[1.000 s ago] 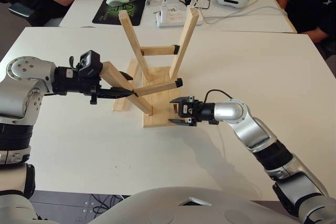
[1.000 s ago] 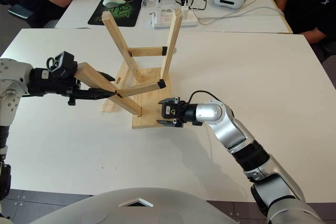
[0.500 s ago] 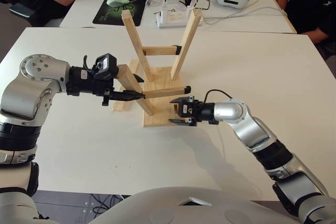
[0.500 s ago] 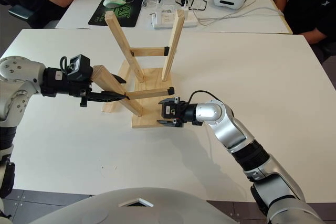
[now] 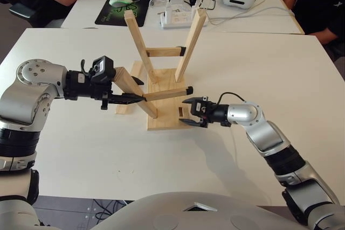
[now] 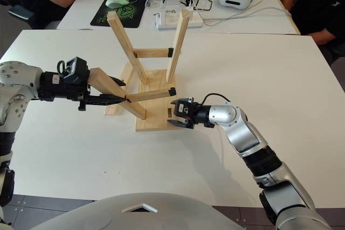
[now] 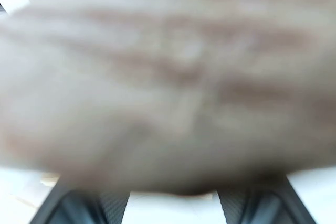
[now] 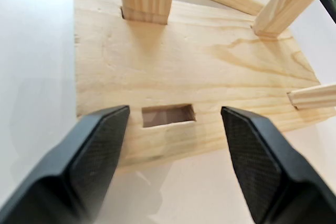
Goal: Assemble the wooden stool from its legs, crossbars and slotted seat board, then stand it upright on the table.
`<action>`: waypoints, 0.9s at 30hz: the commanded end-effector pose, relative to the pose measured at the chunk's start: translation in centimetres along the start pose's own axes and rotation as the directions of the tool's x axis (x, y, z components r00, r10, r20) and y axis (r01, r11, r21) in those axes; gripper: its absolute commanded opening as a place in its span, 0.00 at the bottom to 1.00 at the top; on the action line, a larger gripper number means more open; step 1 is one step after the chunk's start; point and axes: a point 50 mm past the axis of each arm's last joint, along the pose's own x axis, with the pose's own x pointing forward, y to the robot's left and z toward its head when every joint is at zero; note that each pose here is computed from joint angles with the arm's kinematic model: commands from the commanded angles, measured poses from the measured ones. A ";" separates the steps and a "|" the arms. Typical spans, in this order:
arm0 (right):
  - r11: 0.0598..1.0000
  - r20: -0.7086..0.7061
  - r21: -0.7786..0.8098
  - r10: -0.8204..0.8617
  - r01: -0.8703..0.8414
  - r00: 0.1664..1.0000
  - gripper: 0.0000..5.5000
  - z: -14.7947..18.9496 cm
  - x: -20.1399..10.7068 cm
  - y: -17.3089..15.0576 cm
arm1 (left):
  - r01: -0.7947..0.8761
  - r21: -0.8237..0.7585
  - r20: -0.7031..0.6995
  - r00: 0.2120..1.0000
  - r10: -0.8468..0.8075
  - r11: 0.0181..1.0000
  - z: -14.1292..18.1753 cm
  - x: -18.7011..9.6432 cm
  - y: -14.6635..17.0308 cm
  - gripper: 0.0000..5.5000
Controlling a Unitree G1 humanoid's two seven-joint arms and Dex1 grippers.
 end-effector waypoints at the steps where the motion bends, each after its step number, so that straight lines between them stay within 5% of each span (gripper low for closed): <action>1: 0.999 -0.121 0.038 0.024 -0.020 0.992 0.59 -2.4 -0.4 0.9 | 0.039 -0.090 -0.108 0.993 -0.048 0.995 -2.5 1.1 -0.8 0.37; 27: 0.988 -0.200 0.032 0.155 -0.152 0.968 0.59 -3.4 0.2 3.0 | 0.031 -0.147 -0.153 0.987 -0.054 0.989 -5.0 1.2 -0.4 0.37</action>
